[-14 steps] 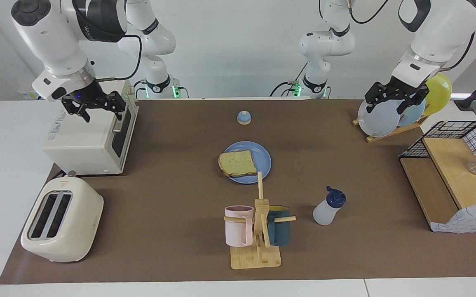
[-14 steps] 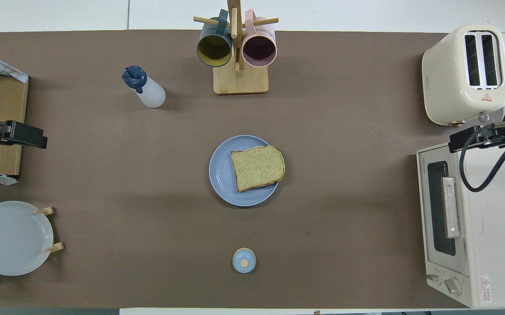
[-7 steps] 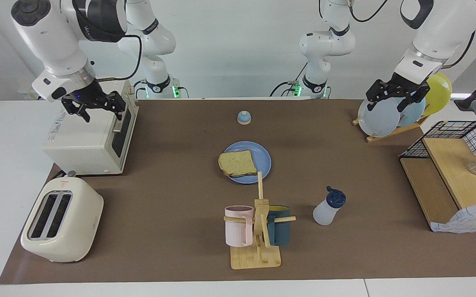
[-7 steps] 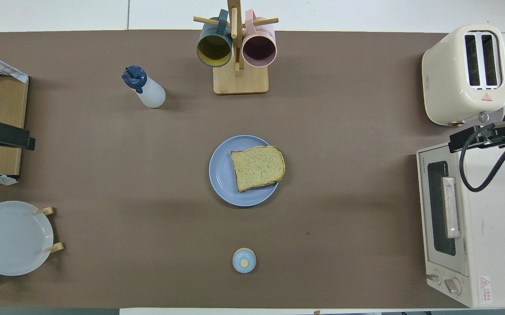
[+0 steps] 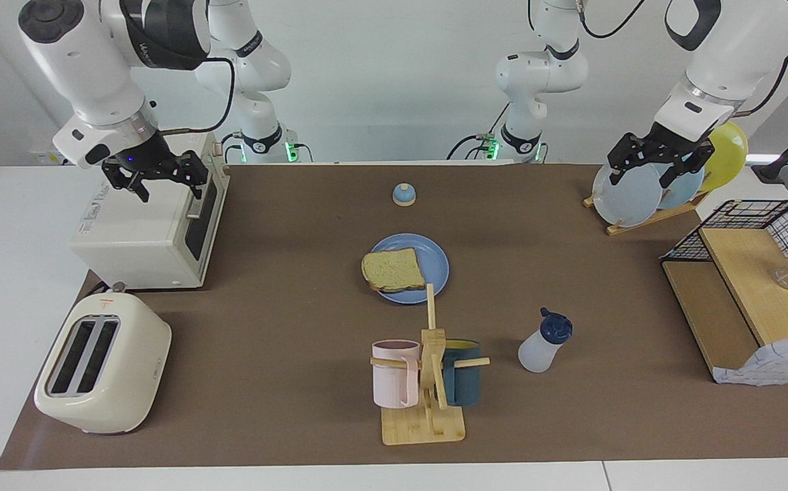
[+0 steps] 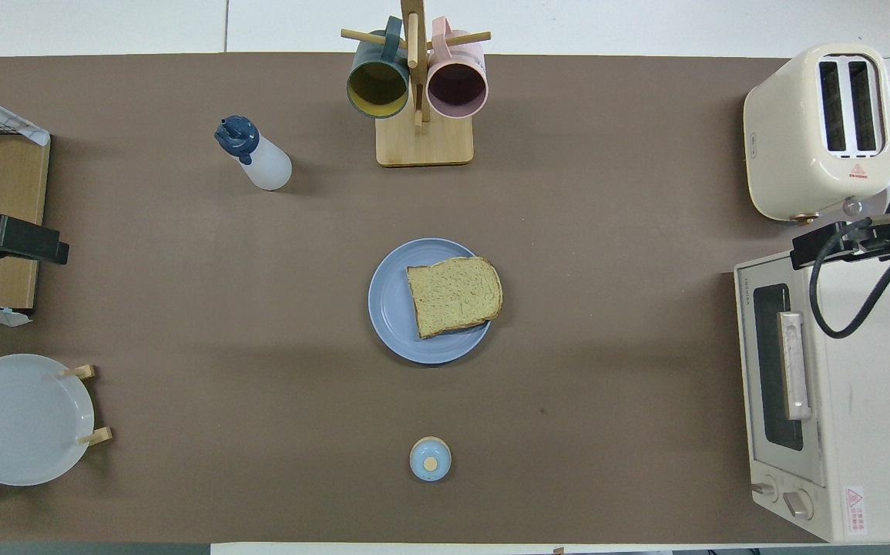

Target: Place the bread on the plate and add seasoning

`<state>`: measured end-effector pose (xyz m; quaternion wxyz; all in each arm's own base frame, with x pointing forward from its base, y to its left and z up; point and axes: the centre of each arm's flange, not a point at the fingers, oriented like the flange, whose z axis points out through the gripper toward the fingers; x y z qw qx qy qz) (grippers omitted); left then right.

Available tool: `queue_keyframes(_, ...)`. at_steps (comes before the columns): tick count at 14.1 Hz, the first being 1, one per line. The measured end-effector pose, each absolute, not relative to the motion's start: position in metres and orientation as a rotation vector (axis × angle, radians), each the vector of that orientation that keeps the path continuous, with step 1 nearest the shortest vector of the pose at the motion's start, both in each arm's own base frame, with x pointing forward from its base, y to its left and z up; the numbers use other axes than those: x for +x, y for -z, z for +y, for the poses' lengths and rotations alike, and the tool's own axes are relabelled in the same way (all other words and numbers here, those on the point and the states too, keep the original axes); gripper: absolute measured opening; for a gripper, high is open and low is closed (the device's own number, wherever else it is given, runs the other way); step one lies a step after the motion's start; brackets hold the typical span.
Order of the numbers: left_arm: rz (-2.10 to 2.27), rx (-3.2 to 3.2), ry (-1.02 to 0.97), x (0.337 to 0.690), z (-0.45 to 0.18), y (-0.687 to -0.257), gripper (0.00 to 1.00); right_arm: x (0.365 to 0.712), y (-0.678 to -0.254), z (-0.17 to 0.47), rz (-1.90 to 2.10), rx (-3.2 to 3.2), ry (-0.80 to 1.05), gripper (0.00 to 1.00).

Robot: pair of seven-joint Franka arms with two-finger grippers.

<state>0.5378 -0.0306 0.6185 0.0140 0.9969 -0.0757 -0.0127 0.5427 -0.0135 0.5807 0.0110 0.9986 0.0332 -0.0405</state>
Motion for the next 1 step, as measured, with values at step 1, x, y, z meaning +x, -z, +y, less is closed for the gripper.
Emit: queue_keyframes(1, -0.237, 3.104, 0.041, 0.5381, -0.0305, -0.6166, 1.0, 0.5427, -0.5807, -0.0135, 0.103, 3.115, 0.126, 1.0)
